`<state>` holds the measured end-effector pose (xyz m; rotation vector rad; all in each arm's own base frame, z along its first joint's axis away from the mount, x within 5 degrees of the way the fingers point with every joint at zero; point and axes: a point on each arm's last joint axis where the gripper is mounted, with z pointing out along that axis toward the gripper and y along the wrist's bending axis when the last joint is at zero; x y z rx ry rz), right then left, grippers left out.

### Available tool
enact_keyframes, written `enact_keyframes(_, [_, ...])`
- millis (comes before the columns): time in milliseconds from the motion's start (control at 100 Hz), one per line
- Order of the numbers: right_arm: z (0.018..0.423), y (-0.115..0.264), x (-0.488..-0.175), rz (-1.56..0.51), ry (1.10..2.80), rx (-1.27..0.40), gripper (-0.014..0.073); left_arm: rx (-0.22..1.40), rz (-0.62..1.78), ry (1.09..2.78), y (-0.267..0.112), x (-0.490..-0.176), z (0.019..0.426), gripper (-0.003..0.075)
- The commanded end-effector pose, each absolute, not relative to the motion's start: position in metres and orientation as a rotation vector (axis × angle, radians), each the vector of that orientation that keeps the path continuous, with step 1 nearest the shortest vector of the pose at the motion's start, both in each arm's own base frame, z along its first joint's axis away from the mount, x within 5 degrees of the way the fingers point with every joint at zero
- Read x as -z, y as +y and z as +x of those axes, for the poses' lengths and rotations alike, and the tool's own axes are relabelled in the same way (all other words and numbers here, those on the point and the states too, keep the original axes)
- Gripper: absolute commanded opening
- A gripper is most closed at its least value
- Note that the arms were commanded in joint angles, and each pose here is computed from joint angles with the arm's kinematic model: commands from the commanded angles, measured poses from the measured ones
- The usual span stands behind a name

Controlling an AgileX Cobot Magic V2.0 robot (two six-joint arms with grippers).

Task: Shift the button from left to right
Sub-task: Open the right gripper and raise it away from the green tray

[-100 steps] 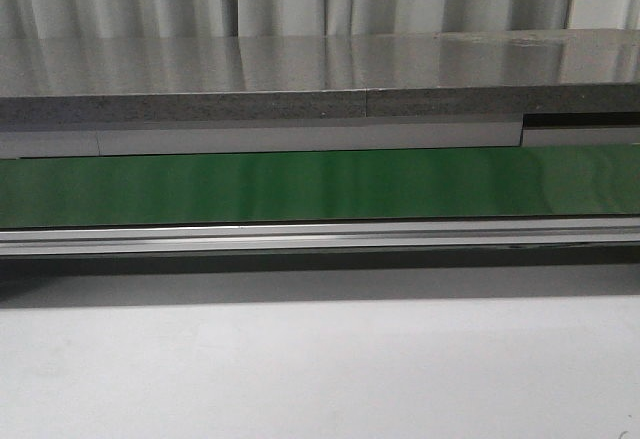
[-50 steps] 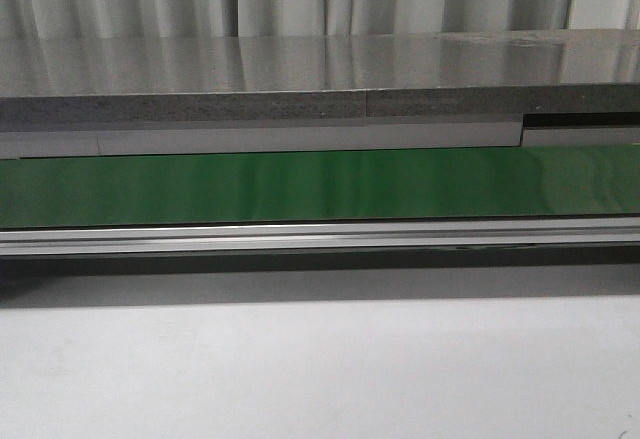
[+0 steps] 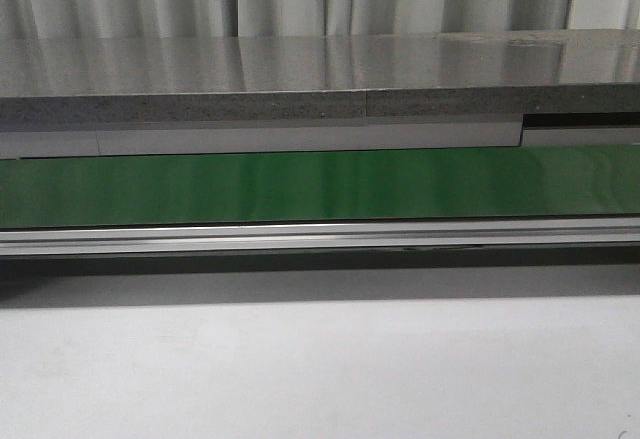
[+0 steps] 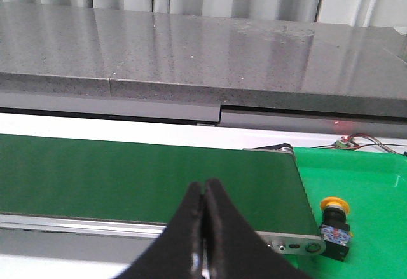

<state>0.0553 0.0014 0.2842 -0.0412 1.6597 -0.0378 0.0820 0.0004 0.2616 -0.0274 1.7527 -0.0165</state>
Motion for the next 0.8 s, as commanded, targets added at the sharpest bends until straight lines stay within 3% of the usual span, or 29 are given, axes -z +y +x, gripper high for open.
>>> enact_keyframes(0, [0.056,0.001,-0.295,-0.016,1.554,0.030,-0.0066,0.033,-0.025,1.649,-0.001,-0.278,0.083,-0.0021])
enact_keyframes(420, [0.042,0.003,-0.251,-0.033,1.498,-0.056,-0.0066,0.033,-0.025,1.649,-0.001,-0.278,0.083,-0.0021])
enact_keyframes(790, [0.054,0.003,-0.207,0.002,1.514,-0.084,-0.0066,0.033,-0.025,1.649,-0.001,-0.278,0.083,-0.0021])
